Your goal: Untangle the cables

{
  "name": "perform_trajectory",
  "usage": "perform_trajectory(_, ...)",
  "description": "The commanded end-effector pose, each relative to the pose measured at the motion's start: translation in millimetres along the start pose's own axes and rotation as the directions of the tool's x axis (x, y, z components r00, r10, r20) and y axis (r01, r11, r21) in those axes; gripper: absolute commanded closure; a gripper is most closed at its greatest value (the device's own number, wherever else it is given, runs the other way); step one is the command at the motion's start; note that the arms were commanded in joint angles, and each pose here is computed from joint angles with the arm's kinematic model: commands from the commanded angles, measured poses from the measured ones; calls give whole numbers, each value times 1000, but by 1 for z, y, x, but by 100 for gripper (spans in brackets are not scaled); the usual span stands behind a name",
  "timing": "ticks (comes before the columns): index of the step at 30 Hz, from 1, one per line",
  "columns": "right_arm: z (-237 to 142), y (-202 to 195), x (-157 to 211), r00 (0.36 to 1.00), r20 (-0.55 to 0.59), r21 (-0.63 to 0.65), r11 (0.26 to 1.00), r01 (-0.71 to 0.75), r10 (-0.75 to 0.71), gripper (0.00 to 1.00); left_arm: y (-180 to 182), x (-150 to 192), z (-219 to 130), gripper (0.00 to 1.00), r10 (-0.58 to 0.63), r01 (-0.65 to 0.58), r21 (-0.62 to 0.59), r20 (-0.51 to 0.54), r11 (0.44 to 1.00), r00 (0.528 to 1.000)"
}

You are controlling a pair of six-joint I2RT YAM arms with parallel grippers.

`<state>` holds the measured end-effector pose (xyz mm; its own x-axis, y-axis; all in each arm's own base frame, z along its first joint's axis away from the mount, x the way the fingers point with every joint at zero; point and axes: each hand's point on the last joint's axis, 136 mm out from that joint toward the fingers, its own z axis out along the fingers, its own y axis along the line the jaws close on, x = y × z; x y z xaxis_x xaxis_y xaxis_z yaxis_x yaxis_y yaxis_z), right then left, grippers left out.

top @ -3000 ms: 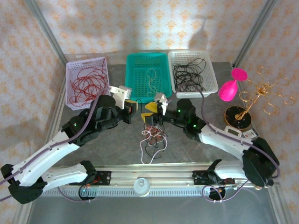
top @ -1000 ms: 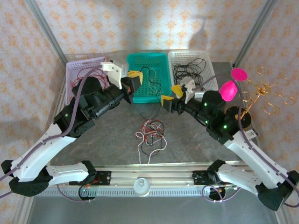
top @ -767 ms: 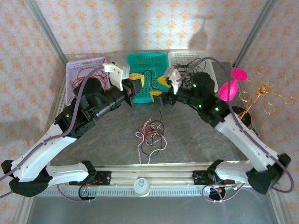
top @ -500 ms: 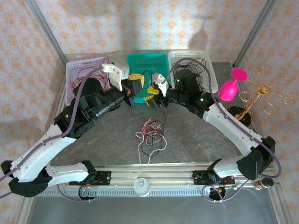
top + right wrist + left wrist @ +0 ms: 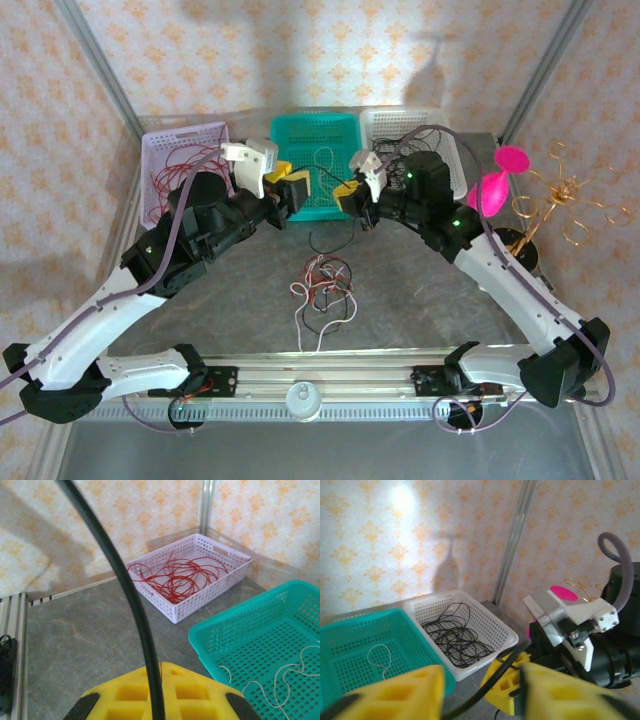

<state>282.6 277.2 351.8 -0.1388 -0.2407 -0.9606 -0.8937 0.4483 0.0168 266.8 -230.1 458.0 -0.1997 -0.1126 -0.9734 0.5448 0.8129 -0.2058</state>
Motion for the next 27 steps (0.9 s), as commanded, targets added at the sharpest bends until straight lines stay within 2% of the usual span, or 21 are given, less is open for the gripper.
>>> perform_trajectory(1, -9, -23, -15, 999, 37, 139, 989, -44, 40, 100, 10, 4, -6, 41, 6, -5, -50, 17, 999, 1000)
perform_trajectory(6, -14, -62, -17, 992, 25, 305, 944, -123, 122, 100, 24, 24, -20, 38, -19, 21, -90, 20, 996, 1000)
perform_trajectory(9, -28, -102, -20, 981, 57, 448, 873, -192, 186, 100, 30, 43, -24, 32, -37, 37, -97, 4, 995, 999)
perform_trajectory(13, -59, -167, -23, 961, 126, 665, 698, -265, 245, 100, 33, 61, -26, 29, -69, 67, -92, -9, 993, 998)
perform_trajectory(17, -87, -236, -21, 954, 132, 844, 474, -251, 271, 100, 33, 83, -25, 28, -93, 90, -72, -47, 993, 995)
perform_trajectory(20, -101, -277, -14, 949, 122, 904, 362, -227, 290, 100, 31, 100, -24, 29, -109, 105, -52, -87, 993, 990)
perform_trajectory(24, -96, -314, 7, 935, 112, 912, 339, -231, 337, 100, 34, 120, -27, 29, -136, 130, -57, -112, 990, 984)
perform_trajectory(27, -78, -332, 40, 919, 50, 926, 327, -189, 391, 100, 36, 129, -29, 30, -154, 148, -58, -120, 987, 981)
